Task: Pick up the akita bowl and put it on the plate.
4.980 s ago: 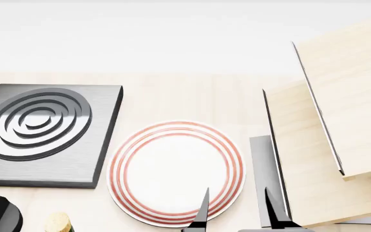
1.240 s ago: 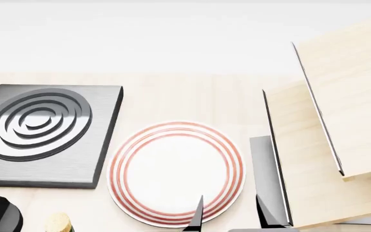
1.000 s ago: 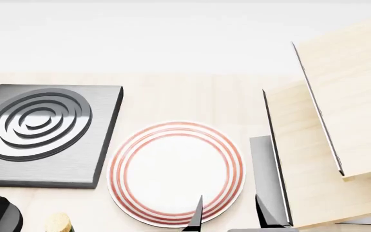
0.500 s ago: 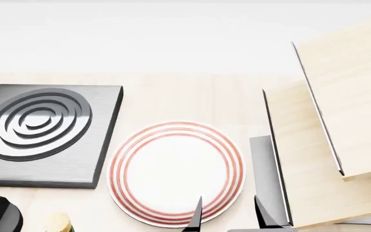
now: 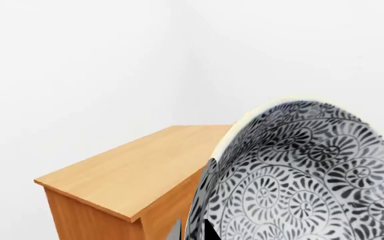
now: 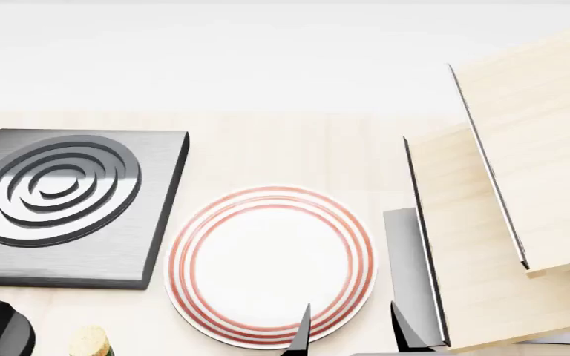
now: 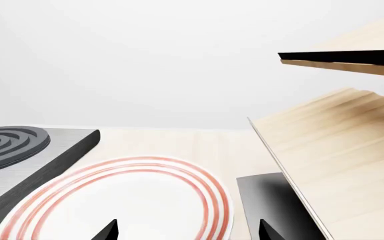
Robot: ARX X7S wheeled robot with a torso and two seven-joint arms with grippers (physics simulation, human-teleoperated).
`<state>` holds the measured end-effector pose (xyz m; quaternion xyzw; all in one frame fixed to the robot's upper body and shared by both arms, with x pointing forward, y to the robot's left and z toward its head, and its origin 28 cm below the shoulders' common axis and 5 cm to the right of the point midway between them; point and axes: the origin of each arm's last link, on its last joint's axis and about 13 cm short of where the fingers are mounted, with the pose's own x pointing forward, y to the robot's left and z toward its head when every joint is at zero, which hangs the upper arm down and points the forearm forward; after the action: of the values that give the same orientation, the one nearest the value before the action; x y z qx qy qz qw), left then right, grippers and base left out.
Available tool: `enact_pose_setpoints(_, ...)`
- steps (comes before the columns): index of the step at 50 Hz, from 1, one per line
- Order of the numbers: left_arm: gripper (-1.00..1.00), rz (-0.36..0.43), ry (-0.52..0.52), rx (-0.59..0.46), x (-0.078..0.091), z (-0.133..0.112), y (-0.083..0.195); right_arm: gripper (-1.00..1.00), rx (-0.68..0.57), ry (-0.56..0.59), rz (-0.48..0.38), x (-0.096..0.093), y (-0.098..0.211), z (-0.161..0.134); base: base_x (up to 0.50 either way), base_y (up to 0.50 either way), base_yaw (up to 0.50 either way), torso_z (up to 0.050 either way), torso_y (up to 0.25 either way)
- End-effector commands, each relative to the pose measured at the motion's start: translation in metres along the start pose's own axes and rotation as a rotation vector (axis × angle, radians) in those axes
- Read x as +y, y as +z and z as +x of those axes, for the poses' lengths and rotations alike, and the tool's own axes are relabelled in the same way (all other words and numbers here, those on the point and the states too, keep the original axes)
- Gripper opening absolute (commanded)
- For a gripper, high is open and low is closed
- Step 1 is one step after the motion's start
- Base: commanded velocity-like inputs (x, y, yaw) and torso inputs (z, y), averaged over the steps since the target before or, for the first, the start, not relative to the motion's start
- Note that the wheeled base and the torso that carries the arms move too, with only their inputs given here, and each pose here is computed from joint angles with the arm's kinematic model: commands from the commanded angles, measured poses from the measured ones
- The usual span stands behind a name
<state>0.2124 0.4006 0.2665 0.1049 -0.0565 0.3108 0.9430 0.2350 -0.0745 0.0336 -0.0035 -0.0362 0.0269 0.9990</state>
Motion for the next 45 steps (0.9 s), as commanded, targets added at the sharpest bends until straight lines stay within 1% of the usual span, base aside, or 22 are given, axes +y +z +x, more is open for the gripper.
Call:
enact_pose_setpoints(1, -1.0, -0.013, 0.048, -0.049, -0.012, 0.022, 0.032, 1.0, 0.002, 0.001, 0.001, 0.0, -0.001, 0.001, 0.0, 0.0, 0.0, 0.0, 0.0)
enact_pose_setpoints(4, -1.0, -0.018, 0.047, -0.048, -0.018, 0.029, 0.037, 1.0, 0.001, 0.003, 0.001, 0.0, 0.0, 0.0, 0.0, 0.0, 0.0, 0.0, 0.0)
enact_pose_setpoints(11, -1.0, -0.038, 0.051, -0.062, -0.026, 0.039, 0.052, 1.0, 0.0, 0.003, 0.001, 0.0, 0.001, 0.0, 0.0, 0.0, 0.0, 0.0, 0.001)
enact_pose_setpoints(17, -1.0, -0.052, 0.059, -0.079, -0.037, 0.052, 0.071, 1.0, 0.002, 0.003, 0.003, 0.0, 0.0, 0.0, 0.0, 0.0, 0.0, 0.0, 0.0)
enact_pose_setpoints(25, -1.0, -0.062, 0.061, -0.065, -0.052, 0.069, 0.088, 1.0, 0.008, -0.002, 0.005, -0.002, -0.003, 0.001, 0.0, 0.0, 0.0, 0.0, 0.0)
enact_pose_setpoints(33, -1.0, -0.074, 0.06, -0.056, -0.061, 0.077, 0.099, 1.0, 0.008, 0.002, 0.007, -0.001, -0.002, 0.0, 0.0, 0.0, 0.0, 0.0, 0.001)
enact_pose_setpoints(40, -1.0, -0.083, 0.057, -0.041, -0.069, 0.084, 0.102, 1.0, 0.011, 0.001, 0.008, -0.001, -0.004, 0.0, 0.0, 0.0, 0.0, 0.0, 0.0)
enact_pose_setpoints(44, -1.0, -0.095, 0.05, -0.01, -0.076, 0.089, 0.102, 1.0, 0.012, 0.004, 0.007, -0.001, -0.004, 0.0, 0.0, 0.0, 0.0, 0.0, 0.0)
enact_pose_setpoints(45, -1.0, -0.084, 0.057, -0.006, -0.08, 0.092, 0.101, 1.0, 0.012, 0.005, 0.009, -0.001, -0.004, 0.0, 0.0, 0.0, 0.0, 0.0, 0.0)
